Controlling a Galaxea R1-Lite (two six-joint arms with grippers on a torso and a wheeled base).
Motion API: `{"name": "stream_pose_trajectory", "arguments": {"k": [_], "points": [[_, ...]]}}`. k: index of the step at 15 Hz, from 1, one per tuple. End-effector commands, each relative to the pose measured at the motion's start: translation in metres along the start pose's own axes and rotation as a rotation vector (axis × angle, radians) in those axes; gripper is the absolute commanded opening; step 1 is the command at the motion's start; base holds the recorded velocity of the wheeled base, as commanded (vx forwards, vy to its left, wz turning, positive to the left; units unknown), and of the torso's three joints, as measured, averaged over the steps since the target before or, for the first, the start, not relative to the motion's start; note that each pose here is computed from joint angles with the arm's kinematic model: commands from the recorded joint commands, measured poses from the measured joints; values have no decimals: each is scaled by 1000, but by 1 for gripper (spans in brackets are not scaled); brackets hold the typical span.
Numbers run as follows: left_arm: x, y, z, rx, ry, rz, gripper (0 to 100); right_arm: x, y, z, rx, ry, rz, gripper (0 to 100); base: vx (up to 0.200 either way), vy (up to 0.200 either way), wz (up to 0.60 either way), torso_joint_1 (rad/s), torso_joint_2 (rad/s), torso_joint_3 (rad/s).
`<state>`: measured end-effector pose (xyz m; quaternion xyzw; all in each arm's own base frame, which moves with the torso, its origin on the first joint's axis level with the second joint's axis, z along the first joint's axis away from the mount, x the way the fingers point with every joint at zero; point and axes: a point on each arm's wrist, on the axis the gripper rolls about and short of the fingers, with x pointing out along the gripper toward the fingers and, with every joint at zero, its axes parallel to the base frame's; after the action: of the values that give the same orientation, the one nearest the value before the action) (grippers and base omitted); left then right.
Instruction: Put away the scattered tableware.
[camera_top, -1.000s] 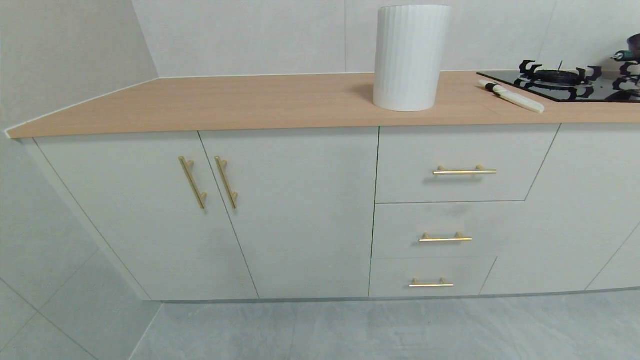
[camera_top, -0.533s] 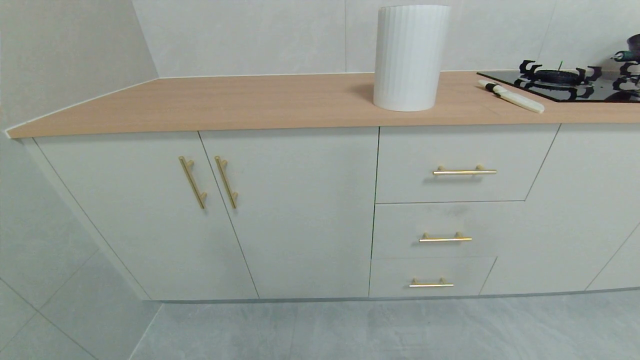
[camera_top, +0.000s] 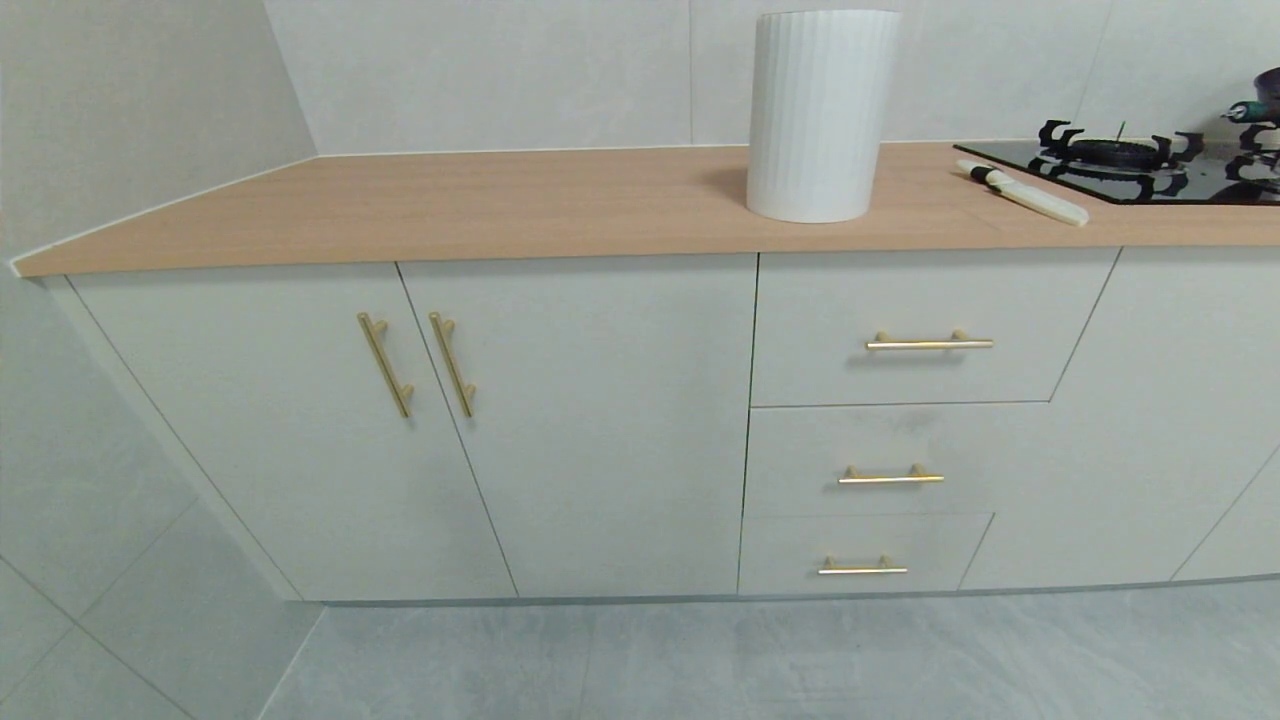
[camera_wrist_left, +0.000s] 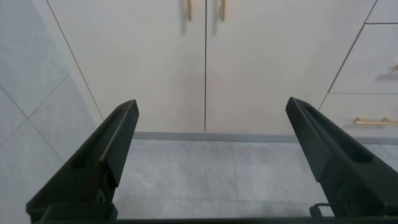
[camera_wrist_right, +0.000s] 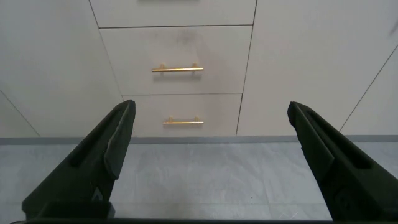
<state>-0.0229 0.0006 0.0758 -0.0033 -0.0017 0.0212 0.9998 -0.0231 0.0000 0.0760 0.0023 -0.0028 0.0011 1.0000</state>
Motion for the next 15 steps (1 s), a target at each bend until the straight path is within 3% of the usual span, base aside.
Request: {"name": "stream_pose_trajectory", "arguments": {"k": [1, 9, 15], "points": [[0, 0, 0, 0, 0, 1, 100, 0, 0, 0, 0, 4, -1, 100, 0, 0, 0, 0, 0, 0], [0, 0, 0, 0, 0, 1, 100, 0, 0, 0, 0, 4, -2, 100, 0, 0, 0, 0, 0, 0], [0, 0, 0, 0, 0, 1, 100, 0, 0, 0, 0, 4, -1, 100, 200, 0, 0, 2, 0, 3]]}}
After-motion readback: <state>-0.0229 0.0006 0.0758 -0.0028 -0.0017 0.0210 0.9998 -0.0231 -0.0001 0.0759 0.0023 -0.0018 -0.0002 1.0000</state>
